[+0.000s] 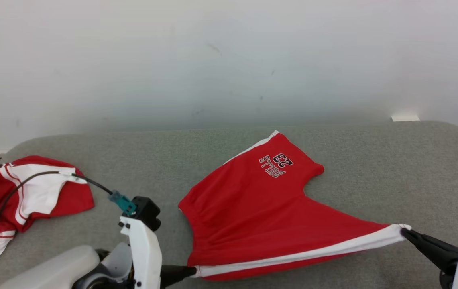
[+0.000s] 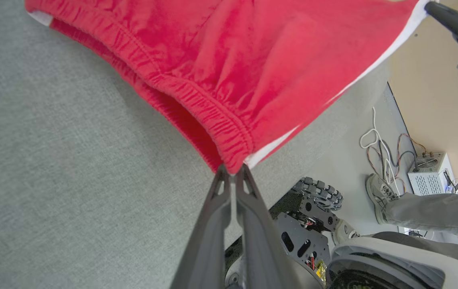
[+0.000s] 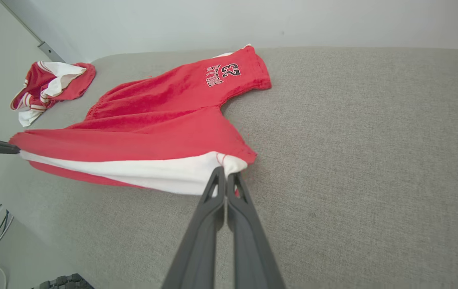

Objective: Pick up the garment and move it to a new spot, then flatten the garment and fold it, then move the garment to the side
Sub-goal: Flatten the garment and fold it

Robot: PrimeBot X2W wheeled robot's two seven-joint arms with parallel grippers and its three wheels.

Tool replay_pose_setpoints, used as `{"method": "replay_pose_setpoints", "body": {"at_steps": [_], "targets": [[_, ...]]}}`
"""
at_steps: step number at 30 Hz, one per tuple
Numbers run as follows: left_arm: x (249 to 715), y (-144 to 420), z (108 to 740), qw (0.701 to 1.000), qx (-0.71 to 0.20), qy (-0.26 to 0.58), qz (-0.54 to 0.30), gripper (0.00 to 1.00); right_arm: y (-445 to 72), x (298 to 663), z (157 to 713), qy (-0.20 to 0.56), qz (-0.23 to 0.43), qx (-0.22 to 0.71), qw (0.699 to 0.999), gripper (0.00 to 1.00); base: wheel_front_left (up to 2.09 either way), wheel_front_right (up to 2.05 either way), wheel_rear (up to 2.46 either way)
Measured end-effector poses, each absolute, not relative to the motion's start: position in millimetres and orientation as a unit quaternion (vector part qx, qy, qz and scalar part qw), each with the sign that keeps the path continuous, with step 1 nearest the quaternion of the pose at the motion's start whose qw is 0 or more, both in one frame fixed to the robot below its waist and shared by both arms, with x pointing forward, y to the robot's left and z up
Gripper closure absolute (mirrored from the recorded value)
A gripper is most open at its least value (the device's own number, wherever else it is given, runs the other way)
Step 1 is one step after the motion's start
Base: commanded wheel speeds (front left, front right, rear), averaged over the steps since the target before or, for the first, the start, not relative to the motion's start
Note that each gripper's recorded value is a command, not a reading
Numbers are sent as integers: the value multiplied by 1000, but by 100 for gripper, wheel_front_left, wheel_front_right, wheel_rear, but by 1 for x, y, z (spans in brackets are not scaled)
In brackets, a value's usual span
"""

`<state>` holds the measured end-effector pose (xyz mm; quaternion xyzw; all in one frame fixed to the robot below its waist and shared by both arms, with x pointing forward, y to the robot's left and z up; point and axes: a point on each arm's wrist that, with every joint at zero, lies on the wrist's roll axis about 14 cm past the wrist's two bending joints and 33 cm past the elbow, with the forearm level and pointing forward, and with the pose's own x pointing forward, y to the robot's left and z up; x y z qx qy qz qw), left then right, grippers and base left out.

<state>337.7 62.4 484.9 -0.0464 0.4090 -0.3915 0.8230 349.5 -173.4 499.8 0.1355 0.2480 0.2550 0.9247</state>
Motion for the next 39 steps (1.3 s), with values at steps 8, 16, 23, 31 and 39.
{"method": "replay_pose_setpoints", "body": {"at_steps": [8,16,23,31,39], "targets": [[324,65,505,821,-92,409,-387,100,-184,354,524,233,266,119,928,100,0,0,0],[358,76,512,809,-150,430,-371,100,-164,416,549,226,289,98,925,100,0,0,0],[396,91,502,783,-188,478,-351,100,-137,475,519,316,303,72,896,100,0,0,0],[433,101,484,757,-220,521,-327,100,-90,542,492,367,322,53,871,100,0,0,0],[463,114,464,754,-238,534,-298,100,-59,589,461,387,320,49,863,100,0,0,0]]}}
